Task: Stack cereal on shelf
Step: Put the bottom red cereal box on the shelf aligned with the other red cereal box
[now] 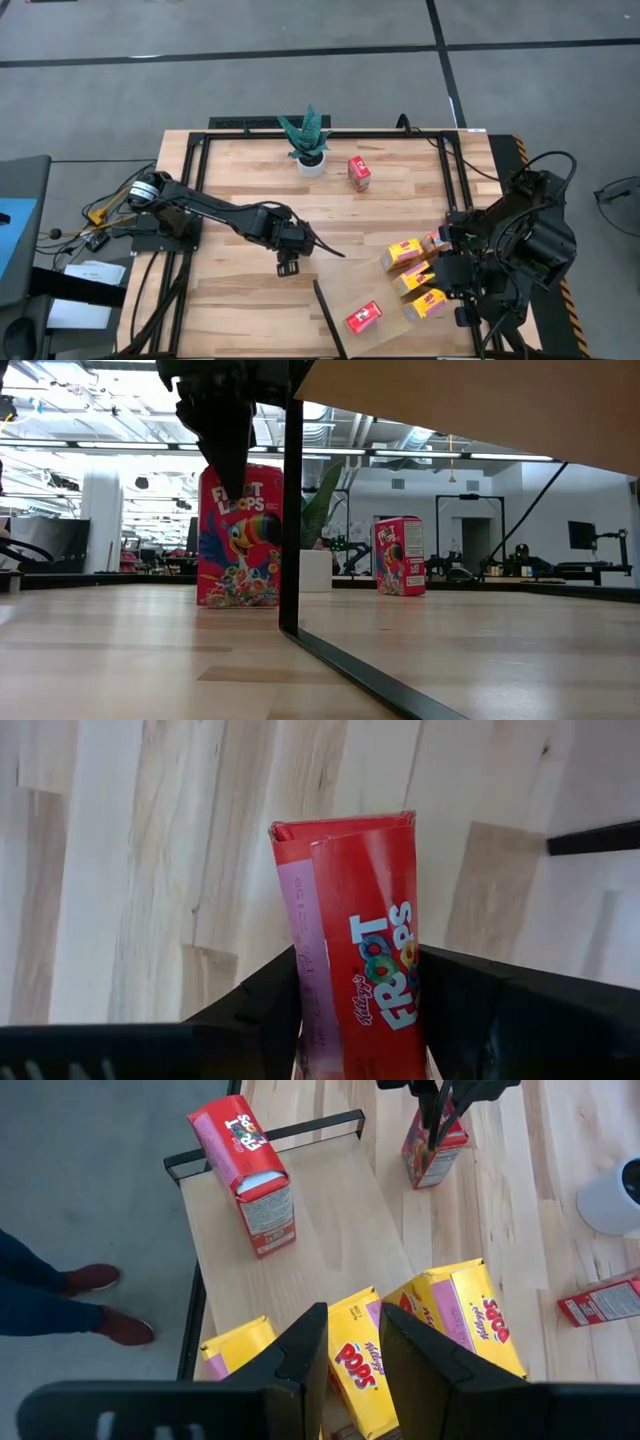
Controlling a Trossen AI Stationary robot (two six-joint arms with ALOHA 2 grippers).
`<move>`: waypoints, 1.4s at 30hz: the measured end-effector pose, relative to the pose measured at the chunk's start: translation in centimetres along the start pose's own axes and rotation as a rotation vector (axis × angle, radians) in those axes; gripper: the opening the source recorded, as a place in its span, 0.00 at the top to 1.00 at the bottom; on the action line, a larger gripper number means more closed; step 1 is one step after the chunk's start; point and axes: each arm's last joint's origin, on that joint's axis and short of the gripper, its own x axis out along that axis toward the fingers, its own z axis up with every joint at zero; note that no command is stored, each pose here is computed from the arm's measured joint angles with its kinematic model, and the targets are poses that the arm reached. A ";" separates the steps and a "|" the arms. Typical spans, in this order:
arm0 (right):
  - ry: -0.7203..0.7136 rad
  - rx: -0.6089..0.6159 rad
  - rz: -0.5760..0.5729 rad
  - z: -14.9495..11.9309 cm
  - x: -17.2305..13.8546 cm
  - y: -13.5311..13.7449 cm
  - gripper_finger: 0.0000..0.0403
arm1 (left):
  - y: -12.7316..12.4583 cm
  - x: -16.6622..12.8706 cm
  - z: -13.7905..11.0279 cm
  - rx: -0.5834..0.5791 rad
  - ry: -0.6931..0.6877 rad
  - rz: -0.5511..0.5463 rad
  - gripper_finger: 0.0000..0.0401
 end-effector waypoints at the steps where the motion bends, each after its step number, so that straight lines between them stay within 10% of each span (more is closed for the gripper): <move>1: 0.000 0.002 -0.002 0.0 0.0 0.0 0.71 | 0.0 -0.3 0.1 -0.012 -0.004 -0.006 0.62; 22: 0.002 0.000 -0.019 0.5 0.4 -0.6 0.71 | -3.0 -17.8 5.0 -0.126 -0.504 -0.287 0.62; 42: 0.001 0.011 -0.026 0.6 0.5 -0.8 0.71 | -6.8 -16.2 6.0 -0.192 -0.542 -0.365 0.62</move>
